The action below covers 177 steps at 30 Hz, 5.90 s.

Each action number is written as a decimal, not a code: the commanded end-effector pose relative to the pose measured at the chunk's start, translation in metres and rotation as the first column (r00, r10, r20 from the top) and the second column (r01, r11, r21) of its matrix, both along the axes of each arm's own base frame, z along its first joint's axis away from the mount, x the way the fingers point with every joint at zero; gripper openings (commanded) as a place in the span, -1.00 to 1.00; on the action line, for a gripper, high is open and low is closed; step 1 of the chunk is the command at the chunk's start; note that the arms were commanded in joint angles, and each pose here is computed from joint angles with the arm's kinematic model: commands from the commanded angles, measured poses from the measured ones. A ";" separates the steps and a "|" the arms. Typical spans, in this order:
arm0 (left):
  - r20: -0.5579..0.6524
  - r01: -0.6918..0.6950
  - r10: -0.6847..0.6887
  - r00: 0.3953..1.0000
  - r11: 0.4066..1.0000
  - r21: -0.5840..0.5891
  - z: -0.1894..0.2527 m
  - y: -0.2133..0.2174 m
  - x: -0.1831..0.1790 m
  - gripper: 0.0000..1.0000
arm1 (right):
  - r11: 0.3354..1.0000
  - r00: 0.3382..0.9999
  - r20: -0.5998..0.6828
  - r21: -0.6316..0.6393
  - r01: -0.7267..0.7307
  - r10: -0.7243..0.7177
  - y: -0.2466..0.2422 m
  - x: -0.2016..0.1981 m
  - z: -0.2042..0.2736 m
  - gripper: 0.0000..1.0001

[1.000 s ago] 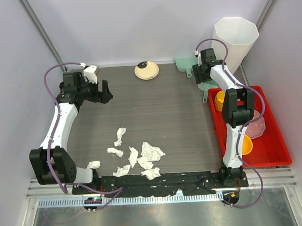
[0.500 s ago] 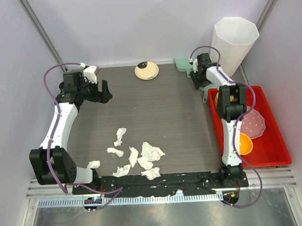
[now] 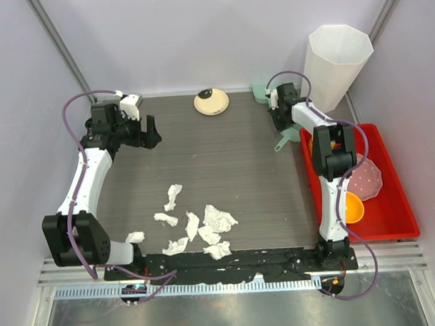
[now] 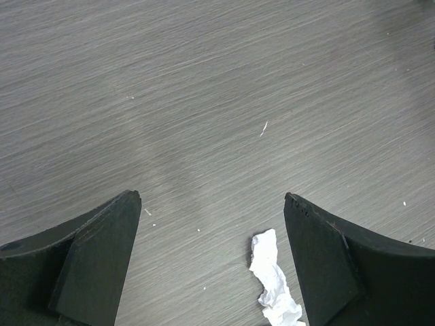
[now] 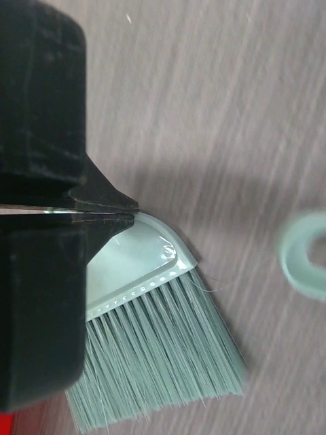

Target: Sweep away the paper scraps from the table

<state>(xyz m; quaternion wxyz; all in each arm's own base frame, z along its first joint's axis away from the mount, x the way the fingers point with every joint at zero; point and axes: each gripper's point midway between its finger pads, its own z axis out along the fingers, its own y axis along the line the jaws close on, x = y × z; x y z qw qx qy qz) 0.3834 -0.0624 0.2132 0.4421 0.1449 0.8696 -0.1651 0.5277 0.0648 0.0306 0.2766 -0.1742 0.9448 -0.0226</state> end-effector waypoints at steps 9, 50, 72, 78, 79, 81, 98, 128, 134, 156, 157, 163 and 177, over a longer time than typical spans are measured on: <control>0.080 0.023 -0.024 0.997 1.000 0.005 0.025 -0.003 0.005 0.79 | 0.981 0.996 -0.015 0.173 -0.082 0.086 0.104 -0.089 0.006 -0.98; 0.052 0.005 -0.009 0.999 0.997 0.080 0.019 0.009 0.001 0.80 | 0.983 0.930 0.318 0.081 0.166 -0.183 0.024 0.108 0.099 0.84; 0.023 0.001 -0.003 1.000 0.994 0.108 -0.001 0.014 0.006 0.80 | 0.862 0.794 0.388 0.397 0.314 -0.468 0.038 0.113 0.159 0.64; 0.018 0.006 -0.008 1.000 0.996 0.093 -0.004 0.011 0.008 0.80 | 0.732 0.678 0.322 0.474 0.489 -0.661 0.046 0.106 0.142 0.71; 0.015 0.007 -0.008 1.000 0.996 0.093 -0.004 0.011 0.007 0.80 | 0.715 0.649 0.328 0.465 0.521 -0.686 0.041 0.105 0.138 0.78; 0.018 0.012 -0.013 1.000 0.996 0.092 -0.004 0.010 0.007 0.80 | 0.686 0.634 0.295 0.473 0.554 -0.715 0.042 0.102 0.124 0.81; 0.020 0.037 -0.039 0.999 0.994 0.103 -0.008 0.009 0.002 0.80 | 0.750 0.688 0.300 0.272 0.602 -0.661 0.054 0.098 0.057 0.61; 0.060 0.056 -0.061 0.996 0.995 0.083 0.010 0.004 -0.013 0.80 | 0.757 0.764 0.339 0.588 0.284 -0.549 0.164 -0.064 0.160 -0.98; 0.063 0.049 -0.054 0.997 0.995 0.088 0.013 0.005 -0.015 0.80 | 0.724 0.829 0.286 0.663 0.191 -0.481 0.262 -0.111 0.133 -0.98; 0.074 0.054 -0.064 0.995 0.990 0.127 0.012 0.009 -0.017 0.82 | 0.780 0.908 0.228 0.608 0.150 -0.352 0.340 -0.138 0.067 0.25; 0.074 0.055 -0.065 0.995 0.990 0.127 0.012 0.009 -0.017 0.82 | 0.780 0.921 0.219 0.613 0.126 -0.322 0.344 -0.143 0.071 0.37; 0.076 0.055 -0.065 0.995 0.991 0.124 0.013 0.008 -0.014 0.82 | 0.793 0.920 0.363 0.599 -0.110 -0.146 0.355 -0.159 0.146 0.72; 0.067 0.051 -0.057 0.996 0.994 0.101 0.021 0.006 -0.012 0.82 | 0.965 0.857 0.469 0.039 -0.261 0.213 0.102 -0.053 0.287 0.95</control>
